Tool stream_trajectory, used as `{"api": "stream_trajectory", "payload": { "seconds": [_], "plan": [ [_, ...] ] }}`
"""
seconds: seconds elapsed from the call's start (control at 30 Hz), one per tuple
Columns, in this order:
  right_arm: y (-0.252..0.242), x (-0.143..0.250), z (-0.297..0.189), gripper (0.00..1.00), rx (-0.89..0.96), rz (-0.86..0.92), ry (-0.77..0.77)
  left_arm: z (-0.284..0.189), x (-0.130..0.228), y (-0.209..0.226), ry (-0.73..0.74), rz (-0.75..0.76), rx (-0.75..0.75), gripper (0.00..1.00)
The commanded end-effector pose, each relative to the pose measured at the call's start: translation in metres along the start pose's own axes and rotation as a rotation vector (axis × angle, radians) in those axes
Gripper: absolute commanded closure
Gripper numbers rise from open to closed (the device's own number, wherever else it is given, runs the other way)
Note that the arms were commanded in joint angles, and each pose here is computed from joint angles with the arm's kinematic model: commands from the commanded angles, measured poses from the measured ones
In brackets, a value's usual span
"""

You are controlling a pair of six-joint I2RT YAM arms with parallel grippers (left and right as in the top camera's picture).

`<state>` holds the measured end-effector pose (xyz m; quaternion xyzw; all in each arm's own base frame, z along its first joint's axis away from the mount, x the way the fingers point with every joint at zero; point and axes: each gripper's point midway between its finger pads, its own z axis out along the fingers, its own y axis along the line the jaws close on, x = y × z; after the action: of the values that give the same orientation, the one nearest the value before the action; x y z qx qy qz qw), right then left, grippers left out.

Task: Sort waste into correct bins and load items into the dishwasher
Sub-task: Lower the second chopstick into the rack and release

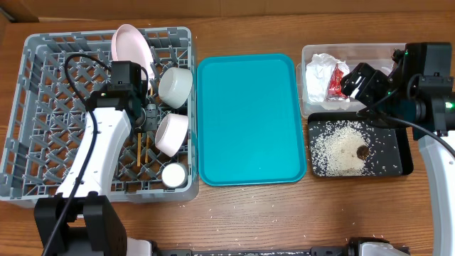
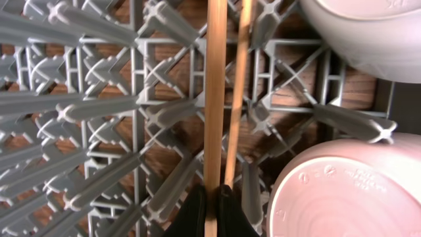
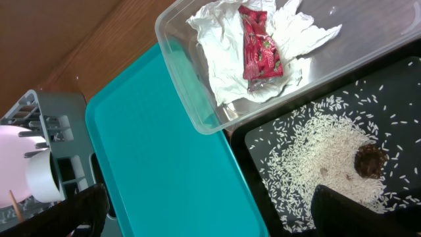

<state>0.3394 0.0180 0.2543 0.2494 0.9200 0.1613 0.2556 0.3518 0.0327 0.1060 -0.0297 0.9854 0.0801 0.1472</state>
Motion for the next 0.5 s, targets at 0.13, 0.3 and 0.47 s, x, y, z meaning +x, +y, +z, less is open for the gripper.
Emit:
{"api": "stream_trajectory", "payload": {
  "seconds": [0.13, 0.3, 0.47],
  "plan": [
    [0.000, -0.004, -0.003, 0.00, 0.002, -0.005, -0.020, 0.002, -0.002, -0.006, -0.011, 0.032, 0.027, 0.46],
    [0.000, -0.004, -0.003, 0.00, 0.001, -0.005, -0.020, -0.009, -0.013, -0.006, -0.038, -0.048, 0.040, 0.48],
    [0.000, -0.004, -0.003, 0.00, 0.002, -0.005, -0.020, -0.061, -0.037, -0.012, -0.122, -0.082, 0.122, 0.53]
  ]
}}
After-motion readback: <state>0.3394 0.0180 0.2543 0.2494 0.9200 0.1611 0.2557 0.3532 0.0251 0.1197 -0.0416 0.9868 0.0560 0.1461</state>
